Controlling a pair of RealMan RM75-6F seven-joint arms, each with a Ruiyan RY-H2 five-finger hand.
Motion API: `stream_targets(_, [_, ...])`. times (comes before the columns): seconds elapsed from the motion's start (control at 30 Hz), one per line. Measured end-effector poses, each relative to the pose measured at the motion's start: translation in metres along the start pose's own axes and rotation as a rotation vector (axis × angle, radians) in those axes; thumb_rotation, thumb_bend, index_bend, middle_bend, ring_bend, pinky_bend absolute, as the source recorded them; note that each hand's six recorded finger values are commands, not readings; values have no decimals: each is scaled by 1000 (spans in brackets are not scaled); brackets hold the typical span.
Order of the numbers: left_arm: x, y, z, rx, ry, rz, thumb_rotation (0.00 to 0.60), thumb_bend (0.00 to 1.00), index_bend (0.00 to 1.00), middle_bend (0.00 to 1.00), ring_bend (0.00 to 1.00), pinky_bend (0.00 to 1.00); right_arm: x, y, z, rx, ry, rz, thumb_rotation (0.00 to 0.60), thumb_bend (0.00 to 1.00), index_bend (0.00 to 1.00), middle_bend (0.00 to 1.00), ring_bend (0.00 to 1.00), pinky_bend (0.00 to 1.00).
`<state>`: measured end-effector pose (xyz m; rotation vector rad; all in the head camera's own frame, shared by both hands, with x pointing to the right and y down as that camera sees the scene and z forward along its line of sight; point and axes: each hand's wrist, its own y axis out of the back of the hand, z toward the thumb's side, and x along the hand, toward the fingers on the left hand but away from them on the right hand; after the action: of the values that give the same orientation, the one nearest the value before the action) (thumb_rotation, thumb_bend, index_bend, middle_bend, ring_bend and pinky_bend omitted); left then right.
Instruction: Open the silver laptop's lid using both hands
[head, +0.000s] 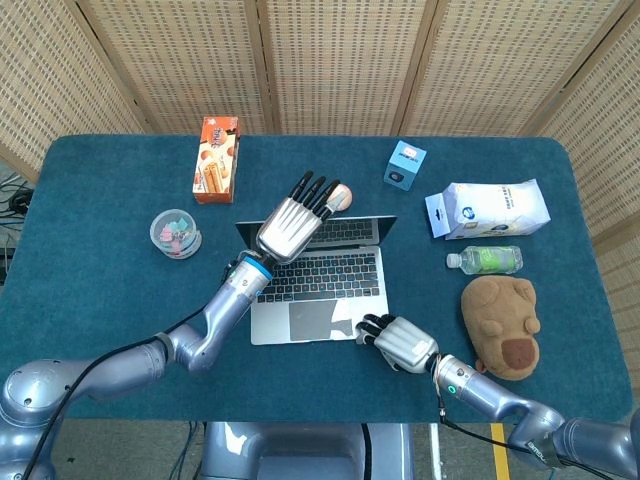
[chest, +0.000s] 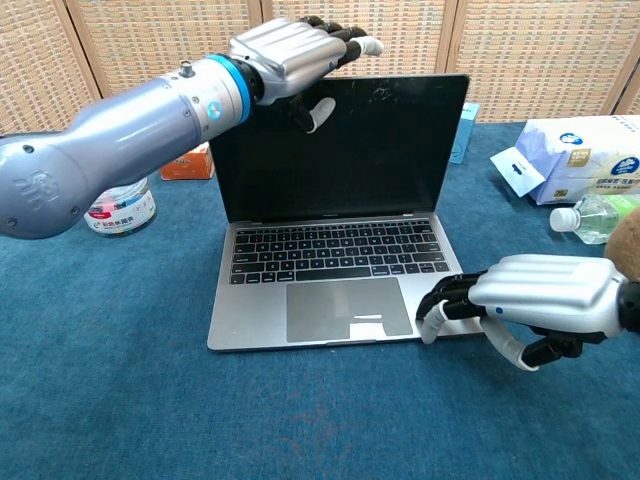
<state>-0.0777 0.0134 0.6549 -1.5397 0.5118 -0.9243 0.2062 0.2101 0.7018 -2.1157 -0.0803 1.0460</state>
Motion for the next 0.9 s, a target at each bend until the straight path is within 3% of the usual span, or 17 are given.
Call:
stream_targets(0.5, [20,2,-16,34,92,-14,600,627,0,0,0,0,1,1,-4,-13,-10,-5,600,1000,236,151,96,236])
stream_targets(0.77, [14,12,-6,-28,49,11,600,642,0,0,0,0,6,12,-2,-42,0,-64,600,1000,236,155,96,243])
stream_targets(0.9, [0,36,-2,-117,-24,81,600,625,0,0,0,0,13,28,-2,-63,11,-130,600,1000,236,155,96,244])
